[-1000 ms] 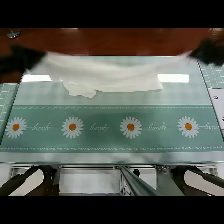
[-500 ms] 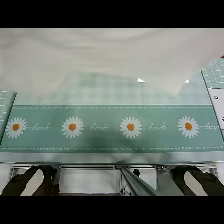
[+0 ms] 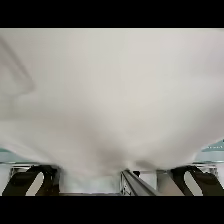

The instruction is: Fold the shirts.

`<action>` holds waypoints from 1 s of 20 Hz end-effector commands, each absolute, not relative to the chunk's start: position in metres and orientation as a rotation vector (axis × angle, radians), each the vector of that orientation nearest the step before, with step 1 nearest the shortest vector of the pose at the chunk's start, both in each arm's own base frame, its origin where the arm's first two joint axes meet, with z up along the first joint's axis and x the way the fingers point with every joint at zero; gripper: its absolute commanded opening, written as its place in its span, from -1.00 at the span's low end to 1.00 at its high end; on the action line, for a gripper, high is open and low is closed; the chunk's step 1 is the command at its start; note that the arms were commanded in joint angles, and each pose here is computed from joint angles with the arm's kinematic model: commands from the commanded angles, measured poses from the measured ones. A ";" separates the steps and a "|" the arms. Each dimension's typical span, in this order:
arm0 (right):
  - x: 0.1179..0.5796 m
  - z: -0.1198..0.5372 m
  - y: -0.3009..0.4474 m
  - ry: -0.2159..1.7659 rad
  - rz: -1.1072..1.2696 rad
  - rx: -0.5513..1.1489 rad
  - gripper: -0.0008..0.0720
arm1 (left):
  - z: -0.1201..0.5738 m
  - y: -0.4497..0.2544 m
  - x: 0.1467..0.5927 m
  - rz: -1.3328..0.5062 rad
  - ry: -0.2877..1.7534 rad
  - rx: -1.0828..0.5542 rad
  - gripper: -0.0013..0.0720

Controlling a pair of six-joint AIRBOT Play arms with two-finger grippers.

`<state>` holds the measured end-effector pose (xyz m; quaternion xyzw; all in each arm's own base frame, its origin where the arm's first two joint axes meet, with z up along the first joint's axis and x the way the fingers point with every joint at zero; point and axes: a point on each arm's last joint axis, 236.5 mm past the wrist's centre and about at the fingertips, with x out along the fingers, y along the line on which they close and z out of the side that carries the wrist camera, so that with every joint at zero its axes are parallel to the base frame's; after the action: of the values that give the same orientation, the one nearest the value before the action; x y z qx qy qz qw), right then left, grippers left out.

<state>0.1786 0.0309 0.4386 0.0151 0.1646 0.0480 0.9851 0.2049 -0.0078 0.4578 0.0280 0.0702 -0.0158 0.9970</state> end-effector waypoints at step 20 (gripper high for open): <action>0.509 0.016 0.033 1.054 0.158 0.566 -0.90 | 0.024 -0.035 0.499 -0.003 0.854 -0.422 -0.90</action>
<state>0.4895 0.0292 0.0435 0.2399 0.4720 0.0743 0.8450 0.4872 -0.0252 0.0511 -0.1581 0.3879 0.0005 0.9081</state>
